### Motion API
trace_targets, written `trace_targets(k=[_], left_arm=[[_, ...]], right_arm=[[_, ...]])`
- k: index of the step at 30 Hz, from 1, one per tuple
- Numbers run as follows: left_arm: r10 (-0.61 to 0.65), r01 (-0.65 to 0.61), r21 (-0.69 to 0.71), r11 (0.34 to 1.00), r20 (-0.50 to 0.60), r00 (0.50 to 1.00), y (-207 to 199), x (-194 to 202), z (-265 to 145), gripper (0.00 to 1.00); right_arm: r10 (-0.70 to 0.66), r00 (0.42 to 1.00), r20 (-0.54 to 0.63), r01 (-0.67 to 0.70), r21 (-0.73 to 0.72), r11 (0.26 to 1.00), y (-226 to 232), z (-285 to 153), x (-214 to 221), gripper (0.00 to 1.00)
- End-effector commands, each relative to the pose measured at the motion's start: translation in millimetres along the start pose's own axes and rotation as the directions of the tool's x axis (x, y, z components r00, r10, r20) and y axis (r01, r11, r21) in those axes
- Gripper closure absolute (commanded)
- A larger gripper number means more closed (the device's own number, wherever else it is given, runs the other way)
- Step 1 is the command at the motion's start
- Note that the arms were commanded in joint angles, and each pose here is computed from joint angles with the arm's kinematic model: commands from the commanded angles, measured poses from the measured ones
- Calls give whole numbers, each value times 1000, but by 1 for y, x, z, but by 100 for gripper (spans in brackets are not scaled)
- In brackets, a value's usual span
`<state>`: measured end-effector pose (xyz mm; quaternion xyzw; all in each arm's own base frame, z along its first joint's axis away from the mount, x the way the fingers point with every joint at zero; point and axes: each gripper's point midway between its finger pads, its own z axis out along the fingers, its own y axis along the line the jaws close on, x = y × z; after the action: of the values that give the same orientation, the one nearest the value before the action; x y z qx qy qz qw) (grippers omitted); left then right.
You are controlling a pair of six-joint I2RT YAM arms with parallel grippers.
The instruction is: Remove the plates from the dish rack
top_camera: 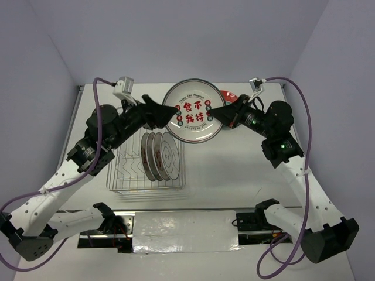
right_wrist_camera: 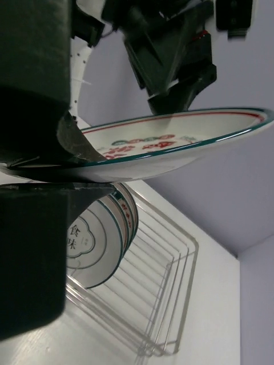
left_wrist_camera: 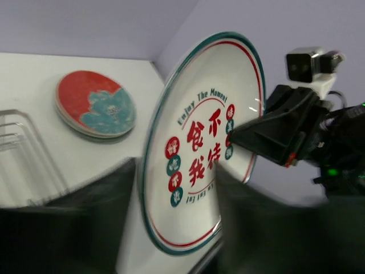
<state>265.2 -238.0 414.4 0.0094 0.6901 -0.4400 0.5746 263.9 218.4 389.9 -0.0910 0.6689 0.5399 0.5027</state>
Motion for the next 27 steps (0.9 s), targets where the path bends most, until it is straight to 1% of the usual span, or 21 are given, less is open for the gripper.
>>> trace_targets(k=[1, 2, 3, 4, 5, 6, 8, 9, 10, 11, 14, 17, 18, 19, 20, 21, 22, 24, 25, 26, 27], left_arm=[[13, -11, -95, 995, 19, 1000, 0, -24, 0, 1], [39, -34, -160, 987, 29, 999, 4, -38, -4, 0], [65, -61, -245, 967, 8, 998, 18, -38, -8, 0], [102, -107, -332, 937, -35, 994, 36, -34, -9, 0], [130, -147, -445, 883, -70, 989, 56, -35, -24, 0], [151, -180, -486, 855, -99, 984, 65, -33, -30, 0], [183, -249, -565, 786, -173, 968, 87, -25, -48, 0], [203, -286, -569, 771, -206, 957, 91, -22, -54, 0], [204, -307, -582, 753, -237, 950, 98, -17, -60, 1], [200, -340, -592, 731, -289, 936, 105, -7, -68, 0], [188, -401, -595, 696, -388, 902, 119, 13, -84, 4], [171, -415, -582, 699, -427, 888, 126, 29, -94, 7], [163, -400, -556, 729, -427, 890, 120, 33, -96, 10], [152, -402, -543, 737, -447, 882, 123, 43, -98, 12], [153, -401, -520, 754, -455, 877, 120, 48, -98, 17], [150, -391, -473, 789, -469, 870, 116, 60, -96, 19], [147, -392, -473, 789, -474, 868, 118, 63, -96, 19], [134, -409, -490, 770, -502, 855, 127, 74, -98, 20], [127, -413, -499, 762, -510, 851, 130, 76, -99, 20], [121, -414, -504, 758, -515, 849, 131, 79, -99, 21], [114, -419, -509, 752, -526, 843, 132, 83, -99, 21]], right_arm=[[-33, 999, 23, 27, 240, 970, -43, -14, -1, 100], [-20, 1000, 23, 11, 333, 943, -66, -24, 0, 100], [9, 1000, -8, -5, 408, 913, -85, -34, 12, 100], [50, 998, -24, -33, 464, 885, -108, -44, 26, 100], [66, 998, -14, -49, 517, 854, -127, -57, 30, 100], [78, 997, -11, -59, 548, 834, -141, -64, 37, 100], [138, 990, -38, -87, 604, 792, -174, -80, 69, 100], [150, 988, -30, -99, 622, 777, -188, -86, 72, 100], [191, 980, -48, -118, 638, 761, -202, -92, 93, 100], [225, 972, -68, -132, 634, 762, -209, -92, 106, 100], [265, 961, -85, -147, 654, 742, -232, -98, 133, 100], [305, 947, -98, -166, 664, 729, -244, -101, 154, 100], [316, 944, -96, -171, 677, 716, -249, -104, 159, 100], [336, 937, -96, -177, 699, 693, -255, -107, 166, 100], [338, 937, -86, -173, 726, 666, -263, -111, 169, 97], [367, 926, -90, -177, 754, 632, -271, -116, 177, 77], [377, 922, -89, -175, 773, 610, -276, -118, 180, 66], [388, 918, -87, -157, 818, 554, -288, -126, 183, 55], [405, 909, -97, -143, 840, 523, -295, -131, 190, 40], [420, 902, -102, -133, 860, 493, -298, -137, 195, 37], [401, 911, -99, -100, 889, 446, -305, -145, 192, 33]])
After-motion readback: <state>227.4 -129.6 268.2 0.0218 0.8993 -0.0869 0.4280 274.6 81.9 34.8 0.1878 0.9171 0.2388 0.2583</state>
